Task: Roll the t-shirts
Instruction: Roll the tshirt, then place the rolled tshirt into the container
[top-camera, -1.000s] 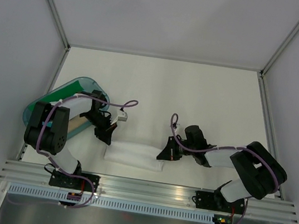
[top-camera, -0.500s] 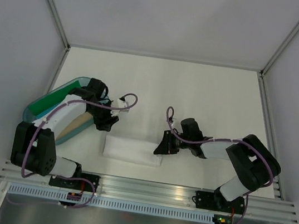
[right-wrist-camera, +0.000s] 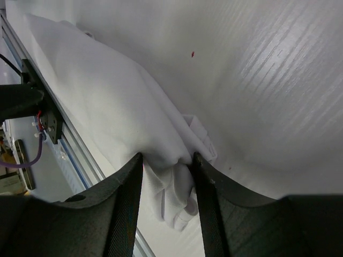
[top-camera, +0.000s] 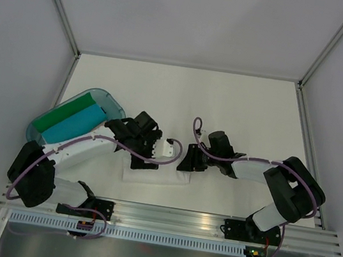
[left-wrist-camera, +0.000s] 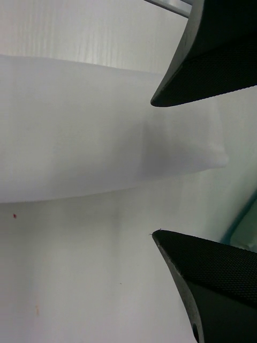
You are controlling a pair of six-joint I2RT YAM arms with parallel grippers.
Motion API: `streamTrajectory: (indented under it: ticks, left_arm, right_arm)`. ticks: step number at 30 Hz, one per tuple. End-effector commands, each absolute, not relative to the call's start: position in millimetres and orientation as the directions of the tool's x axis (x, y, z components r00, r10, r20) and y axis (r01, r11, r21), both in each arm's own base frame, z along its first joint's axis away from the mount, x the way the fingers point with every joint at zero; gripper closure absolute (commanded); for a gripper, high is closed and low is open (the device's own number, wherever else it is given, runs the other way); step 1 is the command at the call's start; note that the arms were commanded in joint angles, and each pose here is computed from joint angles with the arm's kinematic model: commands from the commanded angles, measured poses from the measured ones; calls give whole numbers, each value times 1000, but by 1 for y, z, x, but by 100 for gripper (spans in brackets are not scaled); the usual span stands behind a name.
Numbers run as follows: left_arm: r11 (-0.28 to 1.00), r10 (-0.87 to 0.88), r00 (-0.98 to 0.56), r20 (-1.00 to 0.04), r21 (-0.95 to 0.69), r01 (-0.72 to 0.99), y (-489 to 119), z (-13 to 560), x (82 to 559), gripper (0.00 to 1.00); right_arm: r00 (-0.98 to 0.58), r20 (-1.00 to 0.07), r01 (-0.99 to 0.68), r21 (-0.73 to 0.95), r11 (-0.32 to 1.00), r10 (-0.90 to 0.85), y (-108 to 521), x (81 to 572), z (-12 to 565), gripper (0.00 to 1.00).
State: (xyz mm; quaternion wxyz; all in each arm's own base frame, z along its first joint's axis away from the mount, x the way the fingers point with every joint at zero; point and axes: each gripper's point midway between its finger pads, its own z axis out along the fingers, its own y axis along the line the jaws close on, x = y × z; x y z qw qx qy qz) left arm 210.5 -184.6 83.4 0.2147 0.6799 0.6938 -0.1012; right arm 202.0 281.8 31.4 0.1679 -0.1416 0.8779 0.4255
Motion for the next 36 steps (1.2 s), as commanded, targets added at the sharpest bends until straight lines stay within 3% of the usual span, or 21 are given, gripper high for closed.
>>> streamTrajectory:
  ticks: [1, 12, 19, 25, 32, 36]
  left_arm:
    - [105, 907, -1, -422, 222, 969, -204, 77, 216, 0]
    - [192, 841, -67, -537, 179, 965, -232, 85, 220, 3]
    - [101, 869, 18, -494, 214, 972, -242, 69, 203, 0]
    - [119, 904, 19, -427, 296, 948, -245, 49, 223, 0]
    - [108, 904, 7, -428, 244, 964, -245, 30, 215, 1]
    - [191, 858, -90, -506, 151, 970, -247, 36, 219, 3]
  right_arm:
    - [-893, -441, -380, 632, 675, -89, 271, 218, 26, 51]
    - [-894, -431, -385, 597, 704, -123, 266, 222, 11, 50]
    - [-912, -401, -347, 640, 685, -88, 274, 235, 11, 50]
    - [-938, -342, -286, 663, 692, -59, 272, 243, -1, 50]
    - [-934, -351, -286, 637, 715, -61, 269, 249, -2, 50]
    - [-924, -374, -307, 609, 731, -77, 265, 250, 6, 50]
